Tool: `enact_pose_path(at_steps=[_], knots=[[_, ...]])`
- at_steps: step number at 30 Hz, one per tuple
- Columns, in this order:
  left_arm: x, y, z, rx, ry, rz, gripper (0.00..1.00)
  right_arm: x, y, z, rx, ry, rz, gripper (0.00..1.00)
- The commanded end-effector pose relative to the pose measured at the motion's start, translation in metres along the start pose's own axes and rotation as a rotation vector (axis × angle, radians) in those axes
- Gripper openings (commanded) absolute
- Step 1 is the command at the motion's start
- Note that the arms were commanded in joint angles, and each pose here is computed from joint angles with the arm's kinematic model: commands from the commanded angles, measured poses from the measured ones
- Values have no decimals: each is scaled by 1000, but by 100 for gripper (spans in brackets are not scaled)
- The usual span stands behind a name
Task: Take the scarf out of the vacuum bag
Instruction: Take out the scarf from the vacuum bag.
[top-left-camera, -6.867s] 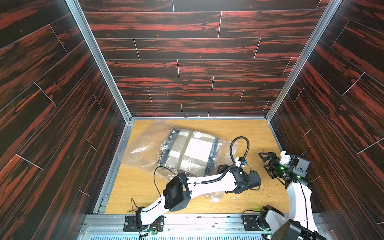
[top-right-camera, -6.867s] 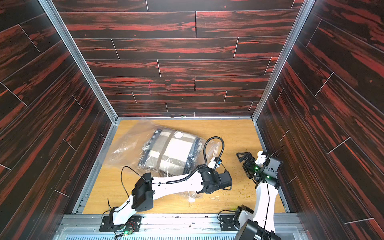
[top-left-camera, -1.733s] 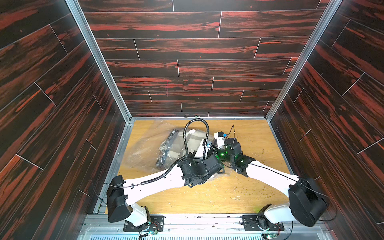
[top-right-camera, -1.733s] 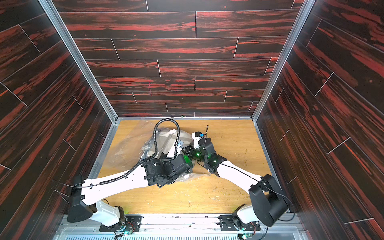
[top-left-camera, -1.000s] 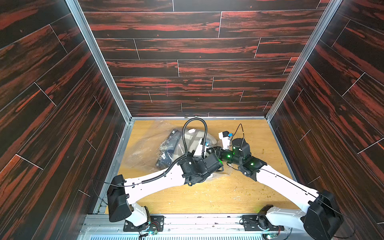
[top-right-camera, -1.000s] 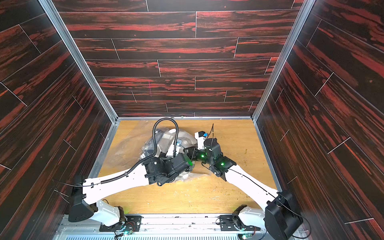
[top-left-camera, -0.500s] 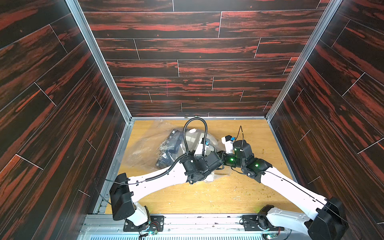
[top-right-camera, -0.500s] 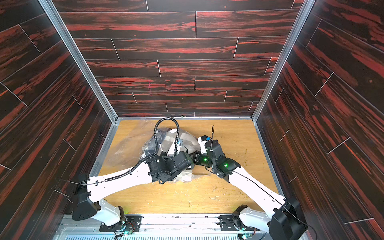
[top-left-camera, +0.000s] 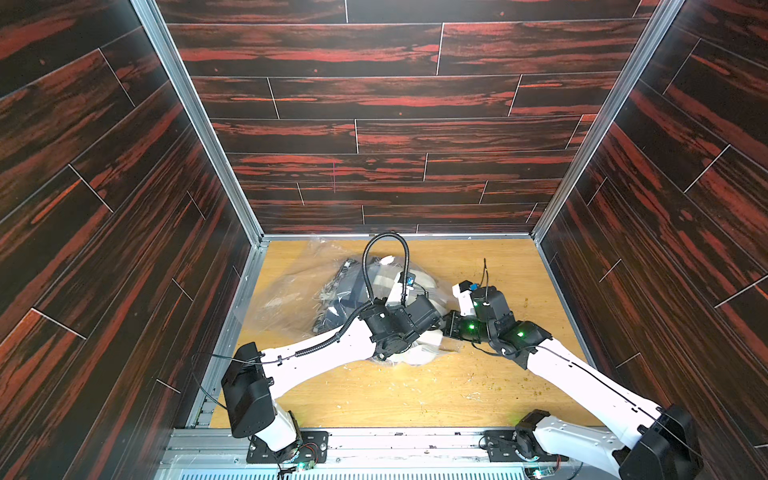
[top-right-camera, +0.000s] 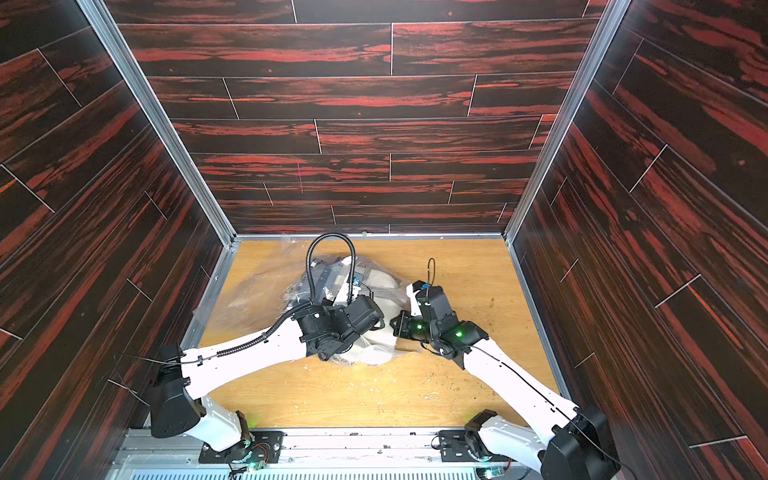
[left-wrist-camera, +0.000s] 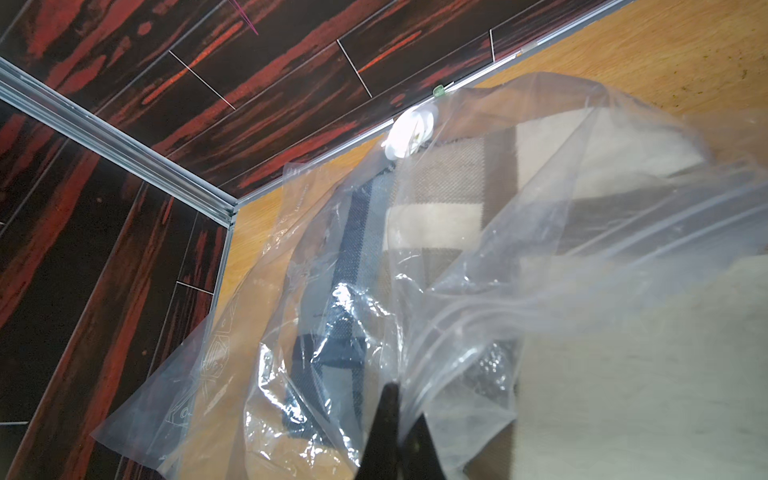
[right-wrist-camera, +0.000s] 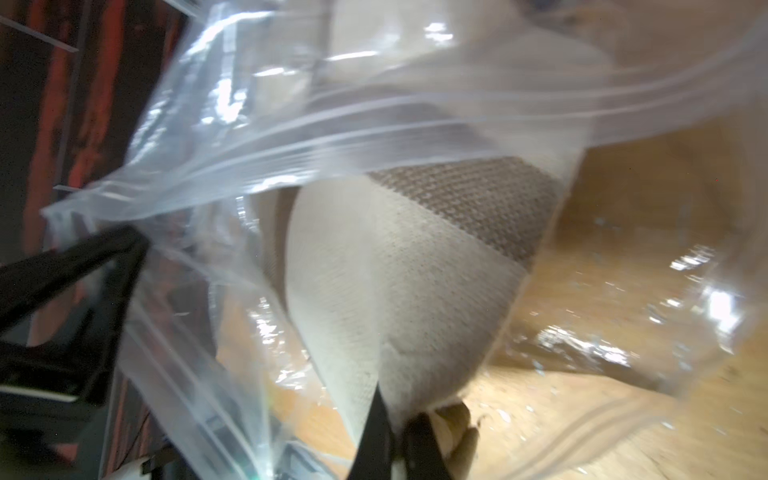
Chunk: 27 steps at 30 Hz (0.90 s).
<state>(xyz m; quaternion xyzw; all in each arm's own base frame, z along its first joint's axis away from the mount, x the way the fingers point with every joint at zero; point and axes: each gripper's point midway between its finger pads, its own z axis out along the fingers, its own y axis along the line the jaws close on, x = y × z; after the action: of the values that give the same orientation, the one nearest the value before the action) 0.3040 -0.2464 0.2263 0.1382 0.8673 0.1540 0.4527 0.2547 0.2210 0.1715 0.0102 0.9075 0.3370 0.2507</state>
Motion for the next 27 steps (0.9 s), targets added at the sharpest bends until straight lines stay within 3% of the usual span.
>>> enact_pose_path(at_steps=[1, 16, 27], knots=[[3, 11, 2, -18, 0, -9, 0, 14, -40, -5, 101, 37, 63, 0], [15, 12, 16, -14, 41, -22, 0, 17, -111, -14, 303, 8, 209, 0], [20, 20, 24, -22, 65, -29, 0, -22, -117, -49, 319, -116, 253, 0]])
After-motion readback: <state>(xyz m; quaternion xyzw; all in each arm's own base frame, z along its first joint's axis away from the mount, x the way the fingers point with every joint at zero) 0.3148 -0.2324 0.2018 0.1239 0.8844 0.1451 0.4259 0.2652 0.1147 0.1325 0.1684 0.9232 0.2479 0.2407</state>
